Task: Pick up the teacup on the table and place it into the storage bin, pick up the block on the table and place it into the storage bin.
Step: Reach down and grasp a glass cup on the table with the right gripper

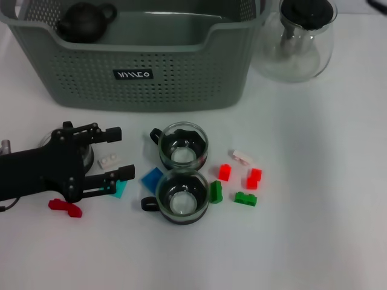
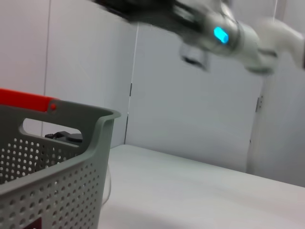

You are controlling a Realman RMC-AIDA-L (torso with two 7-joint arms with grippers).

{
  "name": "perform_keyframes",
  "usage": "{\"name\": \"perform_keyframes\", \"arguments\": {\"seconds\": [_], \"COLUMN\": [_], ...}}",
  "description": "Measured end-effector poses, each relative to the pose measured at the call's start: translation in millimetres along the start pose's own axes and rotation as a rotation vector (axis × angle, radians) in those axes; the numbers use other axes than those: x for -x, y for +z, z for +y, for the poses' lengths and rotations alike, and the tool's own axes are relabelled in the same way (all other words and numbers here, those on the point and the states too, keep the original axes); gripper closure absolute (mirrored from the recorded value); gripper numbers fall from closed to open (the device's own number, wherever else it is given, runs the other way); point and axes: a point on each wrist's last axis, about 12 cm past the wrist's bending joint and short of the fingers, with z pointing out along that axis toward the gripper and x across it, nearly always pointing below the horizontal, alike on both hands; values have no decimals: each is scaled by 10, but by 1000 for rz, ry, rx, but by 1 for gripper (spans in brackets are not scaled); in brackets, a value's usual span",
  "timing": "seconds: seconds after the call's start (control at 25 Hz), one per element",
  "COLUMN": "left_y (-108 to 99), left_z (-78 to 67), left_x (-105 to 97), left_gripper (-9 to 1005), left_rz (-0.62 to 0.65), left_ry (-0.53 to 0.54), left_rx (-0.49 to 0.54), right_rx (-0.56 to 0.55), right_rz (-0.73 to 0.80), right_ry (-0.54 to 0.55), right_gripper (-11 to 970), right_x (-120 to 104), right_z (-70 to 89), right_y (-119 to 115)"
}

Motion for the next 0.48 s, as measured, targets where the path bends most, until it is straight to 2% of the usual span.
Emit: {"name": "perform_keyframes", "arguments": {"seconds": [0.08, 0.16, 0.24, 0.32, 0.48], "left_y": [-6, -15, -29, -37, -84], "left_z": [4, 9, 14, 14, 46], "left_x": [2, 6, 15, 21, 121], "left_gripper": [263, 263, 263, 263, 264], "left_rz": [0, 1, 2, 3, 75], "left_ry": [-1, -2, 0, 1, -37], "left_rx": [2, 5, 5, 3, -45], "right_rx": [51, 87, 91, 82, 68], "right_rz": [-31, -9, 52, 124, 227], "right_ry": [-68, -113, -110, -81, -38], "right_gripper": [559, 537, 515, 449, 318], "right_x": [-221, -421, -623, -786, -942], "right_z": [118, 232, 332, 421, 508], "right_y": [-425, -755, -1052, -1294, -1581]}}
